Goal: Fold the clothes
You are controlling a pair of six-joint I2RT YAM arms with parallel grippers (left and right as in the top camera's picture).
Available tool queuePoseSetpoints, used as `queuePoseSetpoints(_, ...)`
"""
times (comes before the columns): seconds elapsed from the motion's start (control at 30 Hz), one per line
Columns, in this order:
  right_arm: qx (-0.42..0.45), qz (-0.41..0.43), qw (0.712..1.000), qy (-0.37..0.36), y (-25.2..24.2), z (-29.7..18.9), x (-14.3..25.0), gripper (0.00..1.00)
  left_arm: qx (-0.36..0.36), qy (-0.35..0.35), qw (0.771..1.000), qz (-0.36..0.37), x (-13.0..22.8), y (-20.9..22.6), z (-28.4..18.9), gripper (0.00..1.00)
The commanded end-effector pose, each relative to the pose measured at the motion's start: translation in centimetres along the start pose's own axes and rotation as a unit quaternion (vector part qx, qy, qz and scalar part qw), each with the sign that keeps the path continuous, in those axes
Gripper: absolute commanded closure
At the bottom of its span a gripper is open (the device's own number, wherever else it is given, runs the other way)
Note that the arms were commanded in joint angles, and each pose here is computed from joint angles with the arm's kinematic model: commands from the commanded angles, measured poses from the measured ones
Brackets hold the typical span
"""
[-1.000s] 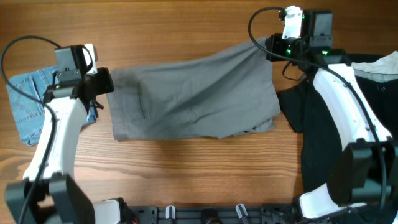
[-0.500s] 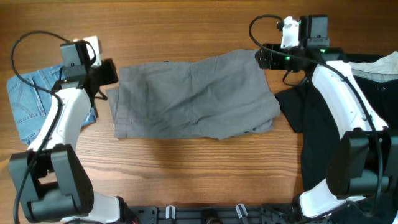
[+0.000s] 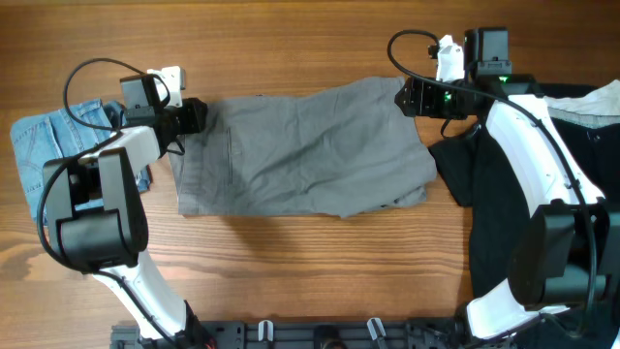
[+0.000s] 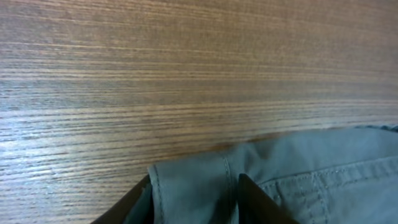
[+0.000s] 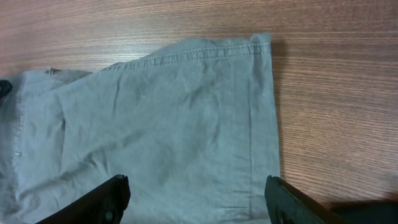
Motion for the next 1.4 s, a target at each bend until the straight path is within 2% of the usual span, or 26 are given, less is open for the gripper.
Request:
queuePoseSetpoints(0.0, -0.008, -0.005, 1.0, -0.012, 0.0, 0.3, -0.5, 0.26, 0.015, 0.035, 0.999, -0.008, 1.3, 0.0, 0.2, 0.96)
queuePoseSetpoints(0.17, 0.02, -0.017, 0.999, -0.041, -0.4, 0.2, -1.4, 0.3, 0.02, 0.017, 1.0, -0.012, -0.7, -1.5, -3.4, 0.96)
queuePoseSetpoints(0.33, 0.063, -0.026, 0.994, -0.081, -1.1, 0.1, -2.7, 0.37, 0.023, -0.021, 1.0, 0.002, -3.2, -4.1, -9.9, 0.96)
queuePoseSetpoints(0.43, 0.072, -0.034, 0.991, -0.108, -1.7, 1.2, -3.4, 0.29, 0.026, -0.047, 0.998, 0.013, -4.0, -5.6, -14.0, 0.96)
queuePoseSetpoints(0.5, 0.072, -0.034, 0.991, -0.107, -2.2, 2.6, -3.5, 0.17, 0.027, -0.053, 0.998, 0.015, -4.1, -6.1, -15.2, 0.96)
queuePoseSetpoints(0.53, 0.072, -0.033, 0.991, -0.104, -2.5, 3.5, -3.4, 0.14, 0.027, -0.053, 0.998, 0.015, -4.0, -6.2, -15.7, 0.96)
queuePoseSetpoints(0.7, 0.069, -0.027, 0.993, -0.088, -4.9, 9.6, -2.4, 0.13, 0.026, -0.039, 0.999, 0.01, -3.5, -6.4, -16.3, 0.96)
queuePoseSetpoints(0.83, 0.02, -0.028, 0.996, -0.079, -5.2, 12.8, -1.5, 0.19, 0.025, -0.033, 0.999, 0.007, -3.3, -6.4, -16.3, 0.96)
queuePoseSetpoints(1.07, -0.066, -0.04, 0.994, -0.084, -4.1, 13.4, -1.4, 0.42, 0.025, -0.033, 0.999, 0.007, -3.3, -6.4, -16.3, 0.96)
queuePoseSetpoints(1.1, -0.078, -0.04, 0.993, -0.082, -3.9, 13.4, -1.3, 0.43, 0.025, -0.033, 0.999, 0.007, -3.3, -6.4, -16.3, 0.96)
queuePoseSetpoints(1.2, -0.066, -0.035, 0.994, -0.077, -4.1, 13.5, -1.2, 0.25, 0.025, -0.033, 0.999, 0.007, -3.3, -6.4, -16.3, 0.96)
queuePoseSetpoints(1.27, -0.053, -0.022, 0.995, -0.076, -4.4, 13.7, -1.1, 0.23, 0.025, -0.033, 0.999, 0.007, -3.3, -6.4, -16.3, 0.96)
queuePoseSetpoints(1.3, -0.051, -0.021, 0.996, -0.074, -4.5, 13.9, -1.0, 0.28, 0.025, -0.033, 0.999, 0.007, -3.3, -6.4, -16.3, 0.96)
queuePoseSetpoints(1.33, -0.054, -0.02, 0.996, -0.073, -4.5, 14.0, -0.9, 0.42, 0.025, -0.033, 0.999, 0.007, -3.3, -6.4, -16.3, 0.96)
queuePoseSetpoints(1.37, -0.059, -0.021, 0.995, -0.072, -4.4, 14.0, -0.9, 0.43, 0.025, -0.033, 0.999, 0.007, -3.3, -6.4, -16.3, 0.96)
Point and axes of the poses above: each gripper's point midway between its finger pads, its own z axis out along the fingers, its own y axis along the line the jaws close on, x = y × z, the point moved 9 cm from there along -z, back along the fingers, and after that the axes turned 5 degrees about -z, right-handed, at the moved point
